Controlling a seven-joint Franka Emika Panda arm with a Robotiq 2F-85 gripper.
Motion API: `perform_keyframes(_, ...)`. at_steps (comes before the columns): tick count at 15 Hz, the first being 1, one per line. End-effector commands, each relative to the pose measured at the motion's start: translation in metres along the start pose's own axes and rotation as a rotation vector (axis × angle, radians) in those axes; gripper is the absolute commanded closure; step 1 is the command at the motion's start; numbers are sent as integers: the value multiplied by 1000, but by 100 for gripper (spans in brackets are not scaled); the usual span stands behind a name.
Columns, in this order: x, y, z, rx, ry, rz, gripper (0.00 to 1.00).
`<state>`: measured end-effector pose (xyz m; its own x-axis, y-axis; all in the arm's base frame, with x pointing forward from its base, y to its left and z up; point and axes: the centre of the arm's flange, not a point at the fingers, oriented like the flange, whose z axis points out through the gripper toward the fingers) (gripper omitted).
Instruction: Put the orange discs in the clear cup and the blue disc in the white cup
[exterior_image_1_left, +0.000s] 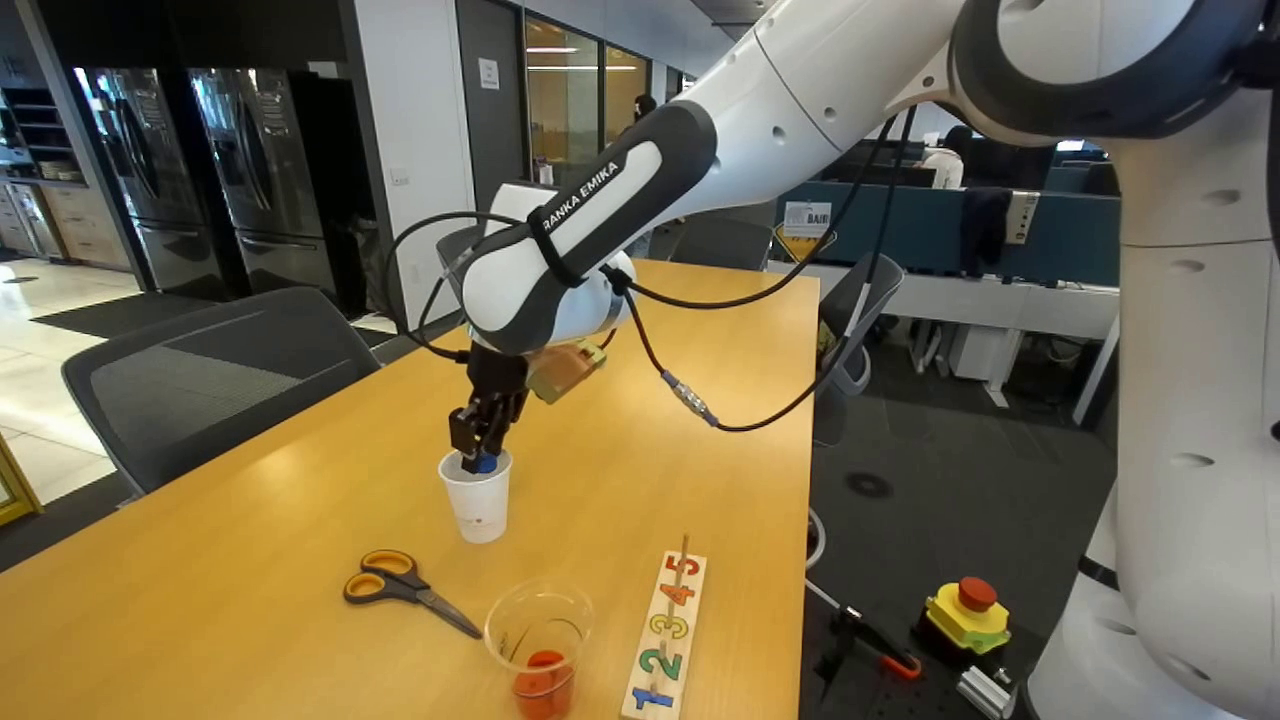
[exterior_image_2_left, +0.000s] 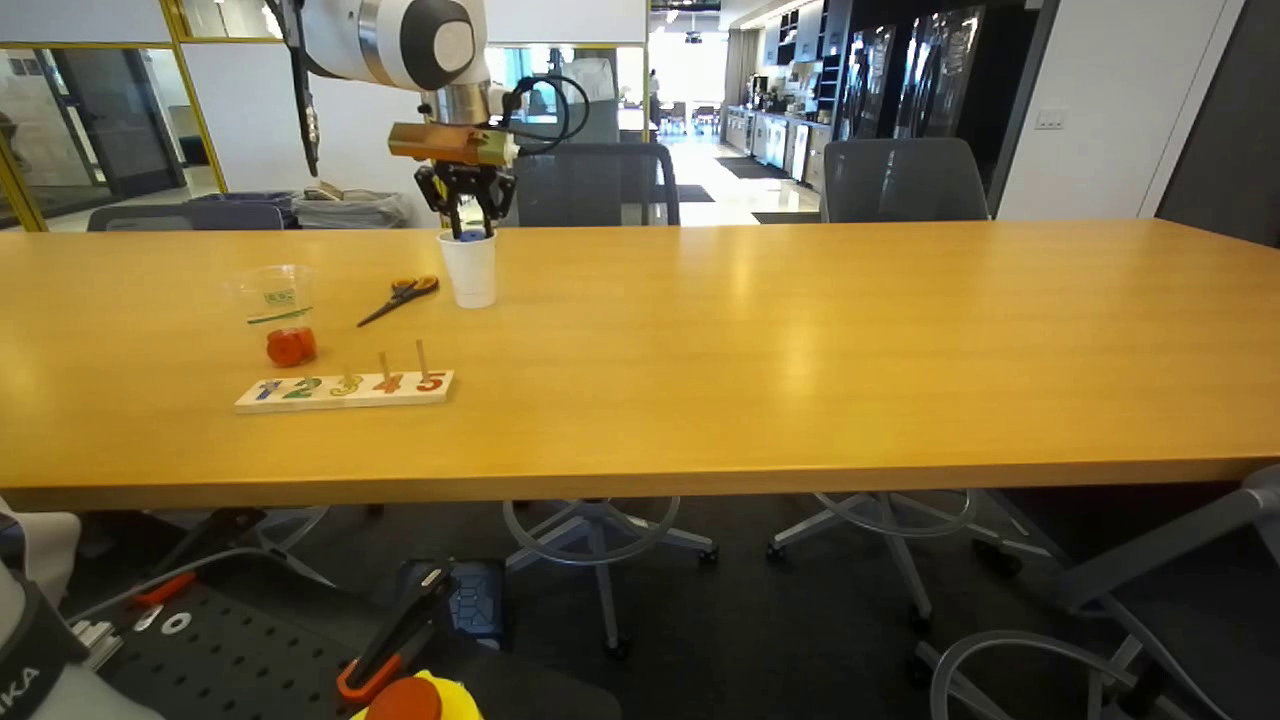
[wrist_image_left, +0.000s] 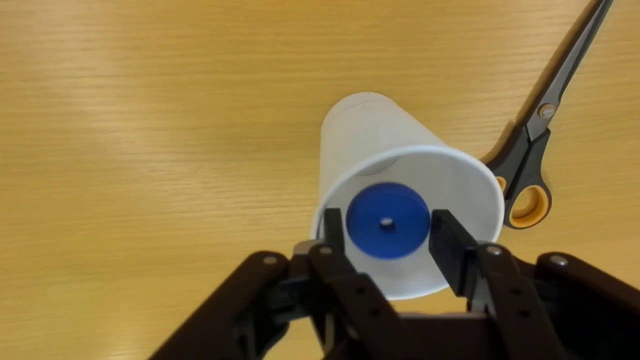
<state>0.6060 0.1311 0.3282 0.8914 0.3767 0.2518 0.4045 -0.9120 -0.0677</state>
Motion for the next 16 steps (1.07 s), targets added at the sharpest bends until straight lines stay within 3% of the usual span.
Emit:
perform_keyframes(1, -1, 3, -8, 2, -12, 8, 18)
perform_keyframes(3, -9, 6, -16, -3, -17, 11, 2)
perform_keyframes(4, -13, 8, -21, 2, -26, 9, 0)
perform_keyframes(8, -42, 18, -56, -2, -104, 13, 0)
perform_keyframes(13, -115, 43, -124, -4, -218, 34, 0)
perform_keyframes(16, -158, 50, -171, -1, -224, 131, 0)
